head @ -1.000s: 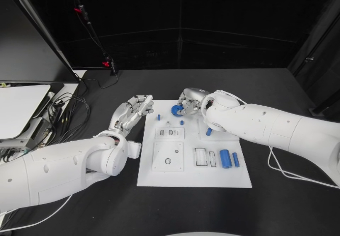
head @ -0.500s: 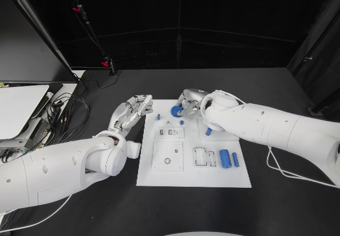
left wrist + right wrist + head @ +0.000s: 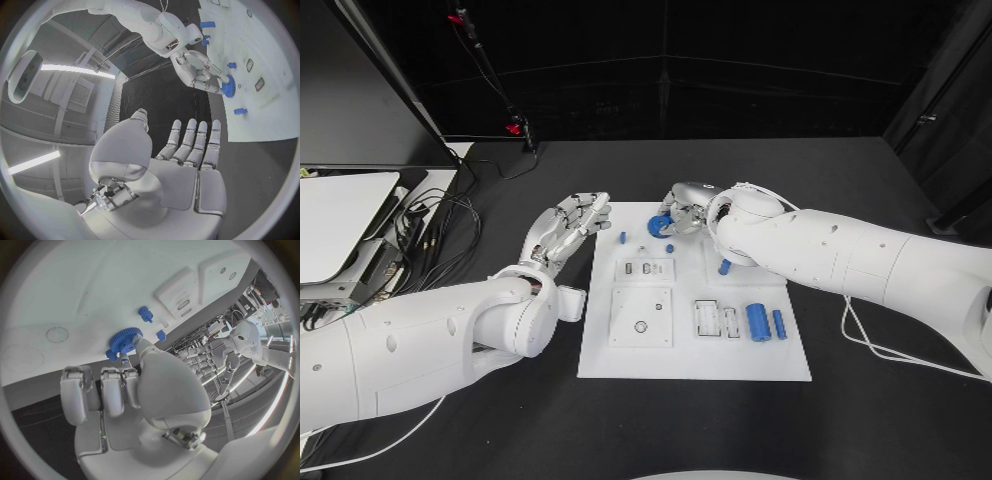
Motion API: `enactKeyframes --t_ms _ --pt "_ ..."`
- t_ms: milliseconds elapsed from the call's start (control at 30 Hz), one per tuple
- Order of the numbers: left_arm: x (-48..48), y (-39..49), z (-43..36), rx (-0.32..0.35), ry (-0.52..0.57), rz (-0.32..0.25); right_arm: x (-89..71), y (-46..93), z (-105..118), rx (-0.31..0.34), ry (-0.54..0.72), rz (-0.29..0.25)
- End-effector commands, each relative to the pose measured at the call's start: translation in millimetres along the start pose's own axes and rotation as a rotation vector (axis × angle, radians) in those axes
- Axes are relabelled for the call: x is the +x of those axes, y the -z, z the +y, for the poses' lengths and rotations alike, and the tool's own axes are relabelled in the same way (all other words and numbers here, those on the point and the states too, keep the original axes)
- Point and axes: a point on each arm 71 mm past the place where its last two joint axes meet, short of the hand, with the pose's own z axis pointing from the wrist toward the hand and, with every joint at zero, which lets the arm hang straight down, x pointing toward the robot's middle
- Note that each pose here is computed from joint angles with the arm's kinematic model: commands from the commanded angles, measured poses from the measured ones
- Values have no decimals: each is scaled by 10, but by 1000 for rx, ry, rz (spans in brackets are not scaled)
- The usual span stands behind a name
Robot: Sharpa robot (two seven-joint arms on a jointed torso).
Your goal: Assemble the parts on the task board
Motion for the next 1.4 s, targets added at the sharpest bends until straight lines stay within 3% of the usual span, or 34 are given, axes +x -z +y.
enactKeyframes --t_ms 33,300,433,533,733,967,1200,1400 --pt "9 12 -169 228 3 10 -21 16 40 -54 -6 -43" --pt "-13 5 -163 228 0 7 -228 172 2 -189 -176 -290" --pt "-33 3 -159 228 -4 3 -334 332 -114 -209 -300 -376" --pt "-46 1 -157 228 -6 1 -429 469 -241 -199 -383 -407" --pt "-62 -3 -152 228 -9 -2 -557 740 -574 -139 -463 -401" --pt "-70 -6 -149 228 -11 -4 -639 994 -1020 -64 -431 -381" --pt "-87 -13 -144 229 -15 -7 -630 1139 -1307 -19 -397 -355" --pt "-96 -13 -142 229 -16 -9 -555 1177 -1468 30 -374 -315"
